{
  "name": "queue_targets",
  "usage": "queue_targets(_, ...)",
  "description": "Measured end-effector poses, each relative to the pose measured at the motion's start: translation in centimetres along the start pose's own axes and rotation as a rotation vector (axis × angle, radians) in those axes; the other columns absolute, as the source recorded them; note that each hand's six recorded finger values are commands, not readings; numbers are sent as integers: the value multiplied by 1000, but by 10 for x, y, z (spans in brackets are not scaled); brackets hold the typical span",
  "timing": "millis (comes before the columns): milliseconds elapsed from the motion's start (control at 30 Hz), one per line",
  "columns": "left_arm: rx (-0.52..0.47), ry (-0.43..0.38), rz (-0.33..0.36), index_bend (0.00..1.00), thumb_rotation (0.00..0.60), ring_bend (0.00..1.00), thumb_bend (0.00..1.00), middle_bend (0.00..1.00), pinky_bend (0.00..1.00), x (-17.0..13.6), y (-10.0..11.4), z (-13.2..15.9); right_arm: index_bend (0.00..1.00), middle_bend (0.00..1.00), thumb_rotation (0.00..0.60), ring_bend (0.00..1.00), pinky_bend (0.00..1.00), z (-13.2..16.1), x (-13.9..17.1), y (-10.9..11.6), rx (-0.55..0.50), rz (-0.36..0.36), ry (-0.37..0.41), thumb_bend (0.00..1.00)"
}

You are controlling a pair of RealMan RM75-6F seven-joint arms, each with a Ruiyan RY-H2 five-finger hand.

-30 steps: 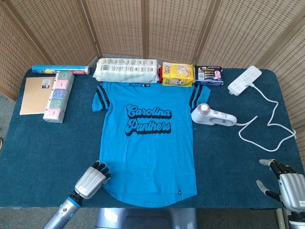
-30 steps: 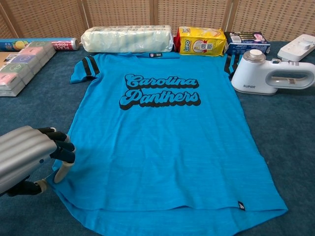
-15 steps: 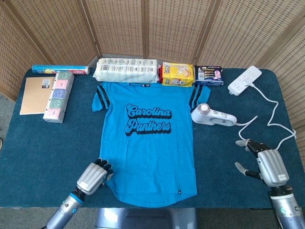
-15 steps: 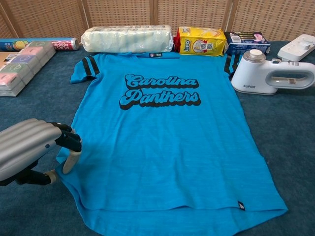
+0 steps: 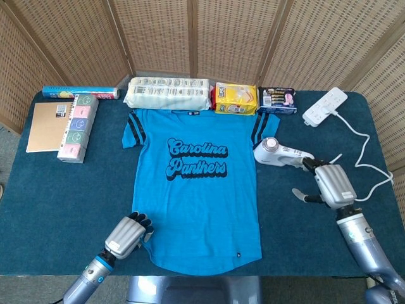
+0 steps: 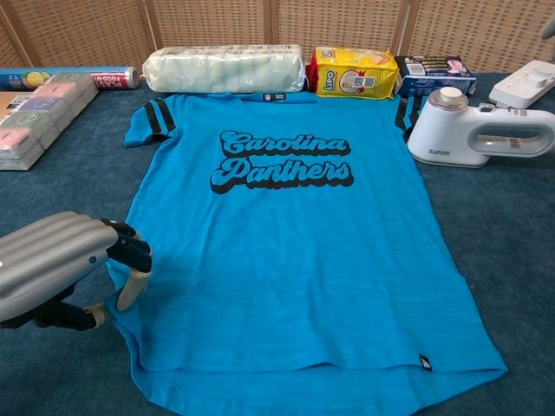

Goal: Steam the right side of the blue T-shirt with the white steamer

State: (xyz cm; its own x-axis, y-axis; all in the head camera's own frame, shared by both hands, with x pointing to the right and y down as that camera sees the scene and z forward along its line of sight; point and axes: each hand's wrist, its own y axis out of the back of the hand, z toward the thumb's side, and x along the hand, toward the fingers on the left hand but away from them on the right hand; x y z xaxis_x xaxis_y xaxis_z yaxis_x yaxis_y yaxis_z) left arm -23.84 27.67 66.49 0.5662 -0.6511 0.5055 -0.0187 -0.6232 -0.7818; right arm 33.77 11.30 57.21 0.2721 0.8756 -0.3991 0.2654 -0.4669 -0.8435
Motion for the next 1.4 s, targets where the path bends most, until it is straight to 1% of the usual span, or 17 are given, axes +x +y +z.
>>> queue_targets(167,14,-11,12,675,600,357,471,510,339,-1,4,3,222,328,569,361,419,-9,-23,-1,50,21,-45,273)
queue_targets(400,7,-20,13,674,599,357,471,510,338,0,5,7,213,323,569,359,419,-18,-53,-5,143,25,-103,273)
queue_targets(733,-2,-24,5,675,597,356,469,510,339,3,5,8,213,323,573,363,419,-36,-87,-27,268,81,-198,273)
queue_targets(933,-15,-26,-2,675,598,357,470,511,339,5,3,9,213,323,571,365,419,-42,-98,-38,297,96,-237,273)
queue_targets(1400,-30,-20,-13,675,598,357,468,510,339,8,-1,6,213,323,573,367,417,-50,-103,-60,311,120,-284,272)
